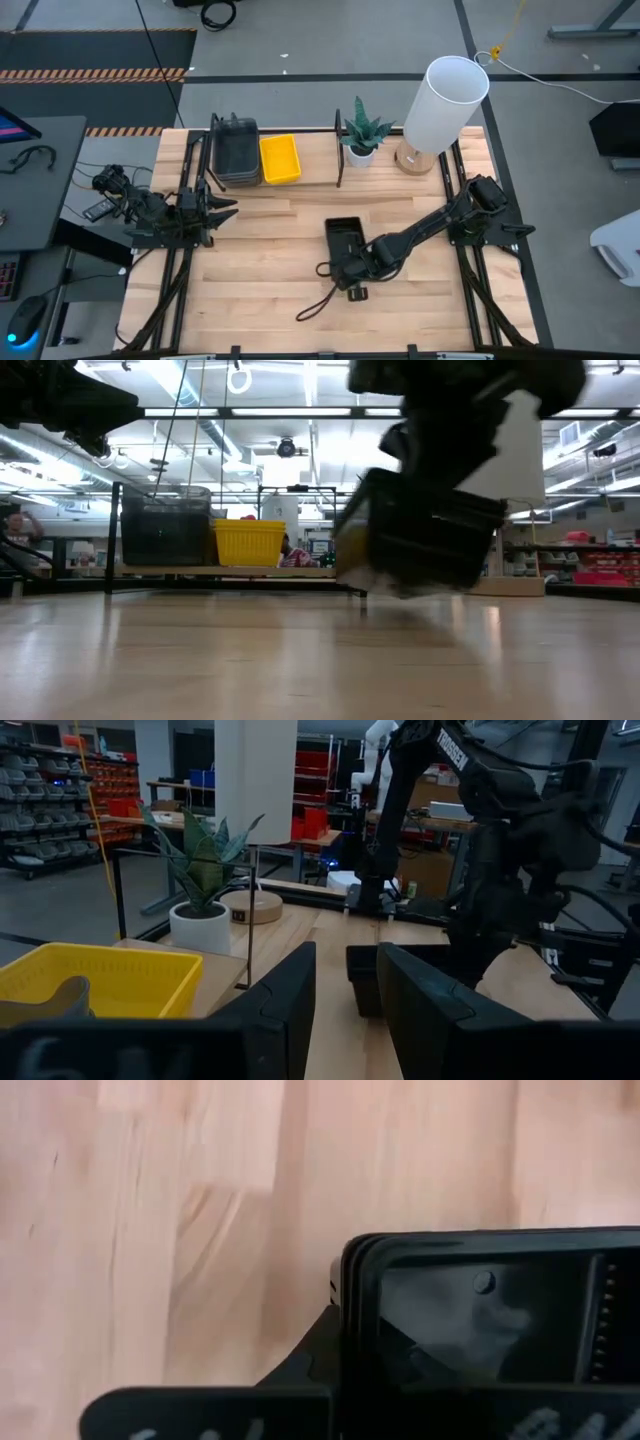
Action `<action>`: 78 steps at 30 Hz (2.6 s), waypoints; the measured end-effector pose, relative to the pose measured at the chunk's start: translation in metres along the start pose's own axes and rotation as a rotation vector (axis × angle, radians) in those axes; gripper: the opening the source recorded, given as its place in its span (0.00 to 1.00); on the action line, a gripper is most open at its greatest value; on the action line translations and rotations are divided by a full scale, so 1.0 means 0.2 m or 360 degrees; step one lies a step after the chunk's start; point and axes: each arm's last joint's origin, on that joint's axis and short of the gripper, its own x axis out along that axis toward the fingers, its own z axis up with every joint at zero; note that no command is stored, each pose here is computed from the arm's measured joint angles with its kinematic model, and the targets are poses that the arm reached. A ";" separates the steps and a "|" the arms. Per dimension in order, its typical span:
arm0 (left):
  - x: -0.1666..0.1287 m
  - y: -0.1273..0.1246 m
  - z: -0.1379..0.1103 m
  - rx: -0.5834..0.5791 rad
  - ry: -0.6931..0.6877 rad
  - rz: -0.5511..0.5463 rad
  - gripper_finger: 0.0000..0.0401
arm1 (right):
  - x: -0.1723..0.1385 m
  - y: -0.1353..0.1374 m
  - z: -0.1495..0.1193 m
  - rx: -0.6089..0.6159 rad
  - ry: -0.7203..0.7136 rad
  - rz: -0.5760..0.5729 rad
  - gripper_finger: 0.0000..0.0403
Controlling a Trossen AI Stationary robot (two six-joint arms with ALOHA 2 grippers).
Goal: Stack baskets on shelf by color
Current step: Put the stacked black bins on the shelf
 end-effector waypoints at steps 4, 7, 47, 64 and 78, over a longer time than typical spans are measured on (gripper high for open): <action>0.00 0.00 0.00 -0.0001 0.0000 0.0000 0.29 | 0.02 -0.07 0.05 -0.0054 -0.0107 -0.0029 0.04; 0.00 0.00 0.00 0.0000 0.0000 0.0000 0.29 | 0.03 -0.13 0.09 -0.0121 -0.0178 -0.0089 0.04; 0.00 0.00 0.00 0.0000 0.0000 -0.0001 0.29 | 0.09 -0.84 0.25 -0.0121 -0.0444 -0.0674 0.05; 0.00 0.00 0.00 0.0000 0.0000 0.0000 0.29 | 0.08 -0.86 0.29 -0.0051 -0.0632 -0.0501 0.05; 0.00 0.00 0.00 0.0000 0.0000 -0.0001 0.29 | 0.05 -0.96 0.25 0.0115 -0.0531 -0.0641 0.05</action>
